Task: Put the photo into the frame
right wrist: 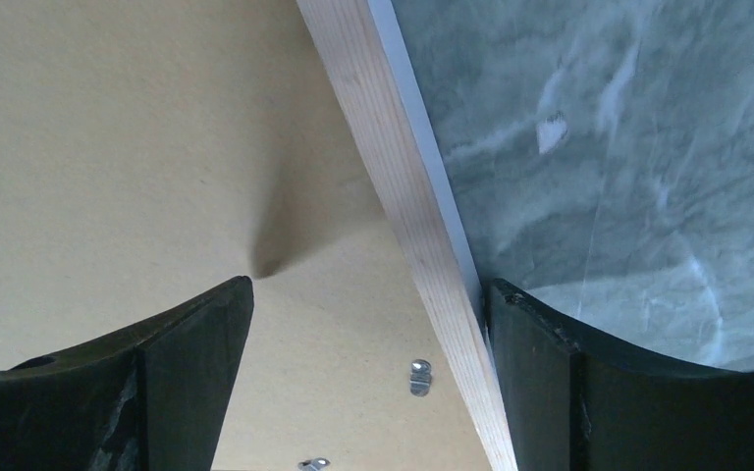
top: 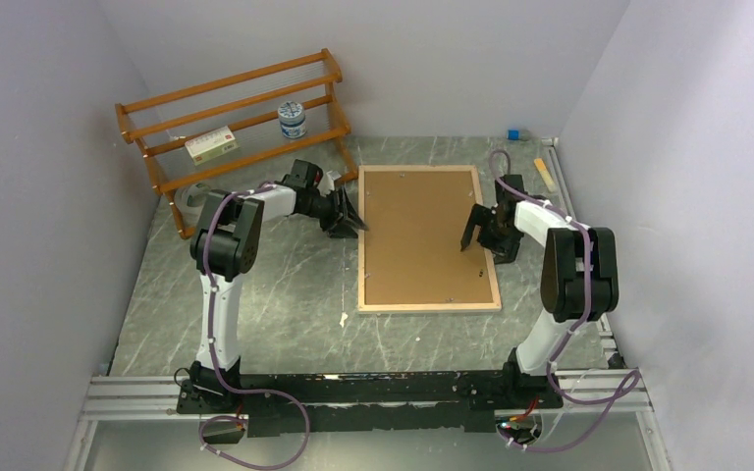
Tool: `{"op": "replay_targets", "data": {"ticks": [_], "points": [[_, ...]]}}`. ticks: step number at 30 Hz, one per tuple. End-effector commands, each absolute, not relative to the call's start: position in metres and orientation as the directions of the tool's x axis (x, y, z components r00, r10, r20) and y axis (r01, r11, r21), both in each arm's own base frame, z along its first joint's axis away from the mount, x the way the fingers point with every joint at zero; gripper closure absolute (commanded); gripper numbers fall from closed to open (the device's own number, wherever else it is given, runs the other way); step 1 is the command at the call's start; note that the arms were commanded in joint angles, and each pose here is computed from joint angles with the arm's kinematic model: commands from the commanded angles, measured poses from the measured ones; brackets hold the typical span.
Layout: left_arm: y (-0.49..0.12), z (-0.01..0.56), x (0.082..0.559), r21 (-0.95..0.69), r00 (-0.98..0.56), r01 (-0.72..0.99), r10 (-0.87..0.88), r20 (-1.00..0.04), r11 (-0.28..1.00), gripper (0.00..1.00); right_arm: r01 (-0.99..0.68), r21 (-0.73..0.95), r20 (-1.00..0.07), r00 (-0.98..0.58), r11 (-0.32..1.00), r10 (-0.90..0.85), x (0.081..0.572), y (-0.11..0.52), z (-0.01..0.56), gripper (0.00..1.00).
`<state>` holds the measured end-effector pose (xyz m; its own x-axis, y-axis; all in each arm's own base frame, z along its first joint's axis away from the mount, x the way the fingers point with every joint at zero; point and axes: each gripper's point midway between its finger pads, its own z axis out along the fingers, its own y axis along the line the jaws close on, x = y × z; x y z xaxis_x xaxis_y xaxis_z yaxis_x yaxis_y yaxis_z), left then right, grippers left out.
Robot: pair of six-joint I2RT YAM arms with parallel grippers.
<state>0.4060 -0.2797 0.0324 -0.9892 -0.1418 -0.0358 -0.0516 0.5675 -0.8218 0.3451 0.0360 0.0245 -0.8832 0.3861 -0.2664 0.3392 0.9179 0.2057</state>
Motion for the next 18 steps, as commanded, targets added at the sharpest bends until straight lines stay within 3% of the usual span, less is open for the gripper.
{"op": "replay_targets", "data": {"ticks": [1,8,18], "points": [[-0.261,-0.016,0.380,-0.670,-0.992,-0.098,-0.122,0.012,0.735,0.50,0.313,0.227,-0.298,-0.879,0.922,0.372,0.336,0.046,0.035,0.13],[-0.247,-0.019,0.380,-0.562,-0.995,-0.058,-0.096,-0.038,0.825,0.54,0.372,0.067,-0.273,-0.886,0.926,0.376,0.296,0.042,0.028,0.19],[-0.238,-0.021,0.376,-0.519,-0.995,-0.056,-0.093,-0.044,0.853,0.50,0.441,0.030,-0.245,-0.867,0.897,0.434,0.255,0.041,0.031,0.14]]}}
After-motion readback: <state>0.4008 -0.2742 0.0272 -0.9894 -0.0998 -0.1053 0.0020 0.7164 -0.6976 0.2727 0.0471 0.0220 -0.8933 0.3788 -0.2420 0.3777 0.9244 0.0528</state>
